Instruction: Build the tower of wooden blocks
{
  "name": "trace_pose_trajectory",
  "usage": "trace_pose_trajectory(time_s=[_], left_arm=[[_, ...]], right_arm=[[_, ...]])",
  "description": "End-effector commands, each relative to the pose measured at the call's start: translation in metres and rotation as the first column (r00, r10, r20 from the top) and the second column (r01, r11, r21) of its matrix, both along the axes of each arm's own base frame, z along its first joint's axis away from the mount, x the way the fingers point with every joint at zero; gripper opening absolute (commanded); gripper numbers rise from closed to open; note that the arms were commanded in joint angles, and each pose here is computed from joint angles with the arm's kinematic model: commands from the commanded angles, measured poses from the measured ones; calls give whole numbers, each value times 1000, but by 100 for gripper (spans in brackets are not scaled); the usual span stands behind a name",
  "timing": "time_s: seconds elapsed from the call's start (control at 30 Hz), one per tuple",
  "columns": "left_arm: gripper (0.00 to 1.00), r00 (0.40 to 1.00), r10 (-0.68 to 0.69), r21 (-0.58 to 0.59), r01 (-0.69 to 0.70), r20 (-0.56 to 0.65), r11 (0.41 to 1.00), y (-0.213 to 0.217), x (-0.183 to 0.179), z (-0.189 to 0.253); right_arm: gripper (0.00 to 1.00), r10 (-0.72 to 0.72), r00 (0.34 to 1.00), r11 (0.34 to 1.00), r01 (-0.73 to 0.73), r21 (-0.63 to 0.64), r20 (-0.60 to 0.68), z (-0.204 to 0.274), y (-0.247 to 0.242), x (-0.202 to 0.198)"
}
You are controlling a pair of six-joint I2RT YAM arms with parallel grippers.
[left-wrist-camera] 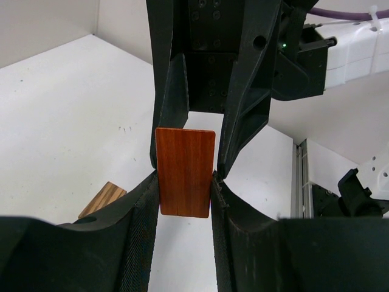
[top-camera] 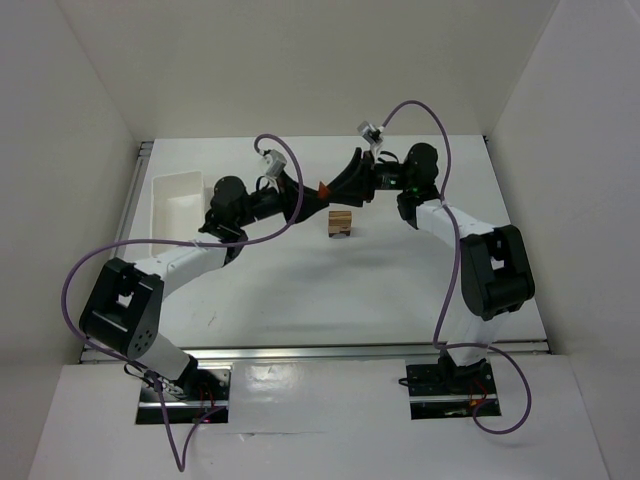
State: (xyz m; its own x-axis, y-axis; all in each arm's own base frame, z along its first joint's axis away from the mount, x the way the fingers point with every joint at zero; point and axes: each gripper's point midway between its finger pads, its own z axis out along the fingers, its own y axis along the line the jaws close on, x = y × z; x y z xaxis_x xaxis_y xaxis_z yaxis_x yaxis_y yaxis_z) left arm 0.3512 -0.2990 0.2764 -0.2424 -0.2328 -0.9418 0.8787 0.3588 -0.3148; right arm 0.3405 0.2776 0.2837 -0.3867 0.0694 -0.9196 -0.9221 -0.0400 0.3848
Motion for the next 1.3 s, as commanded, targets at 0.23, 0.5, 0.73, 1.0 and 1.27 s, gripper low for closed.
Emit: trace_pose_trajectory(time_s=[0.23,0.5,0.73,1.0,1.27], left_arm=[[28,998,-6,39,3,61,999,-2,2,26],[15,999,-5,69,3,34,998,-4,10,19],[36,1000,20,99,-20,6,995,-3,15,16],[51,999,-41,122,36,35,992,-7,9,13],[11,991,-129,115,123,47,986,-15,2,16]], right_arm=[[0,-152,981,988,151,18,123,38,-5,21],[0,-230,964,973,232,-2,131,38,-8,34],[0,-268,953,961,275,-29,139,36,-10,41],[0,-183,963,982,188,-5,199,42,-8,26],[0,-102,984,994,105,-13,146,29,-4,22]])
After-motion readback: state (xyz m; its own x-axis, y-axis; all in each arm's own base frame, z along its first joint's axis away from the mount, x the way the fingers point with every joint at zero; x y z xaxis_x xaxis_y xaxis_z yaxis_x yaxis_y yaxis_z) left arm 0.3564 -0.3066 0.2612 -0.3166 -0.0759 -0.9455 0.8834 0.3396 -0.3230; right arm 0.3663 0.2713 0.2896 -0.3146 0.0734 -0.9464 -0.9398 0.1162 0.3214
